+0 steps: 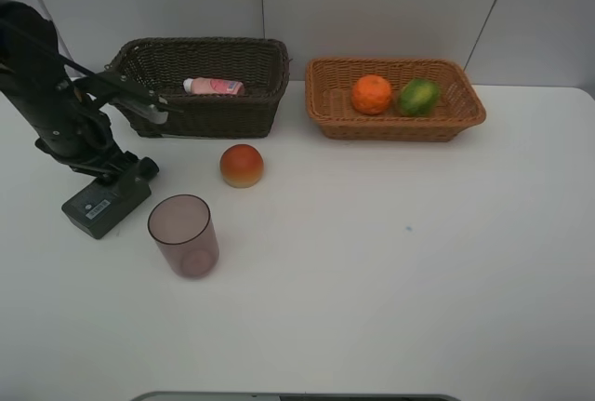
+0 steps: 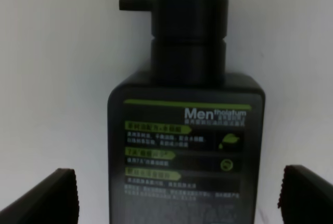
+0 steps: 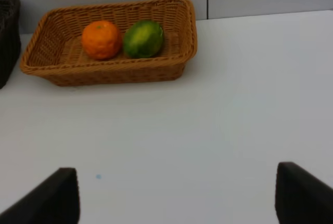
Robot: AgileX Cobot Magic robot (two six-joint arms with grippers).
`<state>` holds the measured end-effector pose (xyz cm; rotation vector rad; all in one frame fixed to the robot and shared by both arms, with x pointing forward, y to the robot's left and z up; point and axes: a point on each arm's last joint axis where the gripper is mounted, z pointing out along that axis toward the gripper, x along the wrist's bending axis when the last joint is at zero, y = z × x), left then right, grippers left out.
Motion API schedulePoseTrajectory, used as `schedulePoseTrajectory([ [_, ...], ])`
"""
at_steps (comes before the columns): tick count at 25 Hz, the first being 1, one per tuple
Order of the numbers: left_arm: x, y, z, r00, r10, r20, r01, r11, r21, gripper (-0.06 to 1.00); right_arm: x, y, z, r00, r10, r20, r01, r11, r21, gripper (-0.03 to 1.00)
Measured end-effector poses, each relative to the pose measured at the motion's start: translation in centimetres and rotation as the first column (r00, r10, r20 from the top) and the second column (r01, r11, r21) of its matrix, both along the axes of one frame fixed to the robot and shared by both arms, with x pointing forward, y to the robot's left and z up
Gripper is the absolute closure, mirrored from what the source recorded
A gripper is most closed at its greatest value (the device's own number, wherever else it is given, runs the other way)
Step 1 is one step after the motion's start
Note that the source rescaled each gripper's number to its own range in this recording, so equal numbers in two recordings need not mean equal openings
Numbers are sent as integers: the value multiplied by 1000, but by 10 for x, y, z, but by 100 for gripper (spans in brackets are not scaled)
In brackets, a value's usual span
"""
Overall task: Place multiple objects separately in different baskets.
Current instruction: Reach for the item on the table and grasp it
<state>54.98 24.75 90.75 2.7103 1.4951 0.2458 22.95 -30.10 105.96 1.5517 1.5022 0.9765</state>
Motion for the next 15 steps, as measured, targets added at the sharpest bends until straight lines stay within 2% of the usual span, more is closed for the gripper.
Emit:
schedulePoseTrajectory([
  [6, 4, -1, -6, 1000, -3, 20, 3, 1000, -10, -4, 0, 0, 0, 1000, 0, 0, 0, 1000, 0, 22],
  [15, 5, 0, -28, 999, 13, -34, -14, 1000, -10, -4, 0, 0, 0, 1000, 0, 0, 0, 1000, 0, 22],
])
